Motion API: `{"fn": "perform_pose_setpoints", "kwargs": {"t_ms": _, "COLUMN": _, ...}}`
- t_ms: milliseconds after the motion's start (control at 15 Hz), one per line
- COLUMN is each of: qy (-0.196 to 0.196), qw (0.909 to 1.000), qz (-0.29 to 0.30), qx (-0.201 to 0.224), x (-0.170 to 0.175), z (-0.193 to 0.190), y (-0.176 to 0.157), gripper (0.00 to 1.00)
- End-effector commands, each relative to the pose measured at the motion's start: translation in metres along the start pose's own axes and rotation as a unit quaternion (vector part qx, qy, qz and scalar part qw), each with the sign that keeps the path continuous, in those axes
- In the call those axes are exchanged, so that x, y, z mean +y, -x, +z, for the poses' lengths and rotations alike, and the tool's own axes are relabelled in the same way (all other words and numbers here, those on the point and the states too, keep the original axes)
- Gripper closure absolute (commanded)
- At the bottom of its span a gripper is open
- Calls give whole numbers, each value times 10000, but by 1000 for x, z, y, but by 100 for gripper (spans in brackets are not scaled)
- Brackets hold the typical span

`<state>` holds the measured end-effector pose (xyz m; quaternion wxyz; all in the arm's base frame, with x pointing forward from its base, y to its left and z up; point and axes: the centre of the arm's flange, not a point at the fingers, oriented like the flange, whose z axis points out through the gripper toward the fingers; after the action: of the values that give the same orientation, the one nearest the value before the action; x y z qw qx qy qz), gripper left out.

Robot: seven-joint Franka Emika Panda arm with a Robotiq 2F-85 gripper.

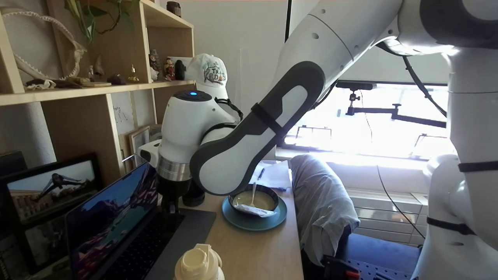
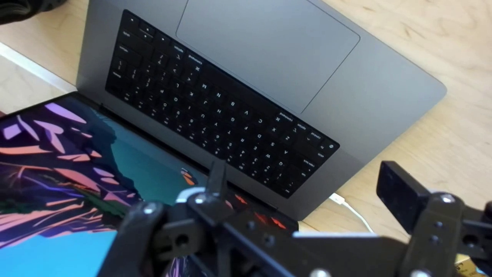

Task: Press a key on the laptop keyboard

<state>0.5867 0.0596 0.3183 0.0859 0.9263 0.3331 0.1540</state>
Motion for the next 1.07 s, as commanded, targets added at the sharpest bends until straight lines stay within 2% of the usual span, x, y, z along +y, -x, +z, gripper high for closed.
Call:
{"fn": "perform_pose_setpoints", "kwargs": {"t_ms": 0, "qy": 1, "qw": 10000, "qz": 2, "qx": 3, "x": 0, "z": 0, "y": 0, "gripper": 0}}
{"fn": "perform_pose_setpoints", "kwargs": {"t_ms": 200, "qy": -13, "qw": 9996, "qz": 259, "qx": 126, "x": 2, "z": 10, "y": 3, "gripper": 0}}
{"fn": "perform_pose_setpoints", "kwargs": {"t_ms": 400, "qy": 110, "qw": 9971, "qz": 599, "qx": 454, "x": 10, "z": 27, "y": -2, "gripper": 0}}
{"fn": "perform_pose_setpoints", "kwargs": {"t_ms": 800, "qy": 151, "qw": 9917, "qz": 918, "qx": 887, "x": 30, "z": 81, "y": -21, "gripper": 0}}
{"fn": "perform_pose_setpoints", "kwargs": {"t_ms": 867, "qy": 118, "qw": 9913, "qz": 915, "qx": 934, "x": 33, "z": 91, "y": -28, "gripper": 18}}
{"fn": "perform_pose_setpoints", "kwargs": {"t_ms": 1000, "qy": 82, "qw": 9906, "qz": 946, "qx": 989, "x": 37, "z": 107, "y": -43, "gripper": 34}}
